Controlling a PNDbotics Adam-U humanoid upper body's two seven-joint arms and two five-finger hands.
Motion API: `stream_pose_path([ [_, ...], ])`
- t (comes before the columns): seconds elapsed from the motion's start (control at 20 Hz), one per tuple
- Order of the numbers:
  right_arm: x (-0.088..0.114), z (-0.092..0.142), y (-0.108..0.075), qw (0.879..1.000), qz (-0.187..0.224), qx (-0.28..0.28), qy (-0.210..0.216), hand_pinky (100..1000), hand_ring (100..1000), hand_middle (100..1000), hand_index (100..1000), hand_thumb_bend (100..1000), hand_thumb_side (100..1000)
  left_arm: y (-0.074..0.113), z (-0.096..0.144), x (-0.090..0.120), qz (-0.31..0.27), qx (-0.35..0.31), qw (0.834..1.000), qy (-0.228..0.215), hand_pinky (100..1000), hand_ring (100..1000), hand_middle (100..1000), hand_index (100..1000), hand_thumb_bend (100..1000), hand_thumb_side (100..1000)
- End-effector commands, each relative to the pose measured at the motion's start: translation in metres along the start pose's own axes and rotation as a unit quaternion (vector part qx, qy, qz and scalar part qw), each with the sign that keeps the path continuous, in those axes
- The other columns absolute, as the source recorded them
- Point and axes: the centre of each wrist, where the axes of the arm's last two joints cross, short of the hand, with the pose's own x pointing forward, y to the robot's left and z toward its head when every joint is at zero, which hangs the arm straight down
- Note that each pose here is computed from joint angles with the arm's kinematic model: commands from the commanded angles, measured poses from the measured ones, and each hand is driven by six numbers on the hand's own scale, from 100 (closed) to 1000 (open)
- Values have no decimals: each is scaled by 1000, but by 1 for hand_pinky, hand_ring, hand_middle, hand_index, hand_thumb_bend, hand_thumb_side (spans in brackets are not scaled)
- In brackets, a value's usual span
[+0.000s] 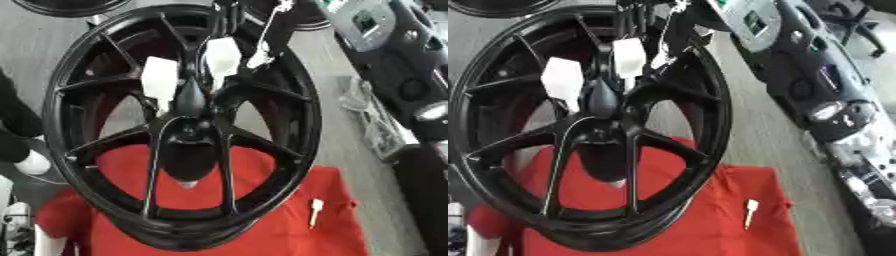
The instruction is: Pull the pin out of the wheel hub.
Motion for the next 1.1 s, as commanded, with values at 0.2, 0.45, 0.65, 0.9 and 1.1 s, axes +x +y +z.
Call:
stream_pose_path([
  [0.2, 1, 6, -8, 1000, -4, -12, 14, 684, 656, 623, 745, 485, 196, 1, -7, 12, -1, 5, 1000, -20, 766, 820, 772, 825, 174, 822],
  [0.45, 1, 8, -6, 1000, -14, -14, 17, 673, 642, 614, 741, 467, 195, 1, -7, 12, -2, 3, 1000, -20, 765, 820, 771, 824, 173, 822],
  [0.65, 1, 8, -4, 999, -22, -13, 20, 669, 633, 606, 734, 457, 186, 0, -7, 12, -2, 3, 1000, -20, 764, 820, 770, 823, 173, 823],
  [0.9, 1, 8, -2, 999, -29, -17, 23, 660, 621, 594, 723, 454, 173, -1, -7, 11, -4, 2, 1000, -19, 764, 820, 770, 822, 173, 823],
  [1.1, 1, 6, 0, 999, -35, -15, 24, 655, 614, 588, 714, 442, 162, -1, -7, 11, -4, 3, 1000, -20, 763, 820, 770, 821, 172, 823],
])
